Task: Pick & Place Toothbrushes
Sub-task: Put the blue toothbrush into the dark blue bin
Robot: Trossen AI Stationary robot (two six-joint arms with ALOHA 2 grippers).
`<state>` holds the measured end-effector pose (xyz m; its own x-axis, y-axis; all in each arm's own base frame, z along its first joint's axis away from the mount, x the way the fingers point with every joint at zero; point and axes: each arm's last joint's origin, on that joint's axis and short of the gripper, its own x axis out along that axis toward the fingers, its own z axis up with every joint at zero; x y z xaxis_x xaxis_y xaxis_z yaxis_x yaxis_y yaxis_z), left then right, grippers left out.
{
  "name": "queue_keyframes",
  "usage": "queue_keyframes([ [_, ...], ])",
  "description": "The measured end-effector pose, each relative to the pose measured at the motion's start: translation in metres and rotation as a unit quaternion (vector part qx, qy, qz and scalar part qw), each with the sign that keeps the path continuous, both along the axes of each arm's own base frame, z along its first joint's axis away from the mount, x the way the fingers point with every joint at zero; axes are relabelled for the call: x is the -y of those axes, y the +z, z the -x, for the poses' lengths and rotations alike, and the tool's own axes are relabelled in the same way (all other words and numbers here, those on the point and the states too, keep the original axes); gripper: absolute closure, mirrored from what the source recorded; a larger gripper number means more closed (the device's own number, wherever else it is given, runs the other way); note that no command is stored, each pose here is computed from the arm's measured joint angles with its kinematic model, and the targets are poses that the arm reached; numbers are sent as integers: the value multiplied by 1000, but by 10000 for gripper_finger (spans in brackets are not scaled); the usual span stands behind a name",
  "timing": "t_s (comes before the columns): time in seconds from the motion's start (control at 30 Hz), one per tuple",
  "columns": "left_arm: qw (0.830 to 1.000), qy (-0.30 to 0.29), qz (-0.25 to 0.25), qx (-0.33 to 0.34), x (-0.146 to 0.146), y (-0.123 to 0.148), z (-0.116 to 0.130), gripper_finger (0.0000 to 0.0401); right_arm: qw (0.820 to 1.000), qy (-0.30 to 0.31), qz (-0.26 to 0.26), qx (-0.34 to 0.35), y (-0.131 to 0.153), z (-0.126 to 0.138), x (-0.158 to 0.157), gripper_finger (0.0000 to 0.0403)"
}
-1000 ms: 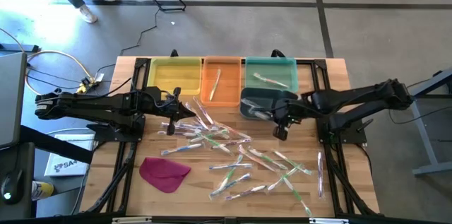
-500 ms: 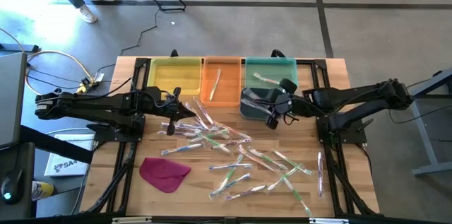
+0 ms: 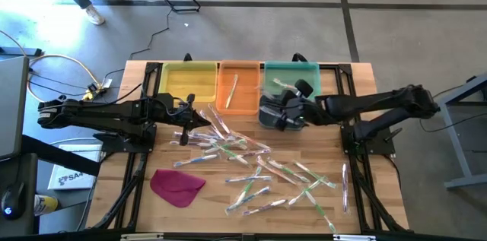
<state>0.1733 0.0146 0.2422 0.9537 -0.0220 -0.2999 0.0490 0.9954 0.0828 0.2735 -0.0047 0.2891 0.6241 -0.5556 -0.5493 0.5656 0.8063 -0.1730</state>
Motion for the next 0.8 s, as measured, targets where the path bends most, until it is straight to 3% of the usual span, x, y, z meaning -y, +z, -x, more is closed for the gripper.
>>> queue_keyframes([
  [0.4, 1000, 0, 0, -2, 0, 0, 0, 401, 997, -37, -10, -63, -35, -20, 22, 400],
  [0.8, 1000, 0, 0, -2, 0, 0, 0, 401, 991, -93, -51, -80, -46, -15, 31, 400],
])
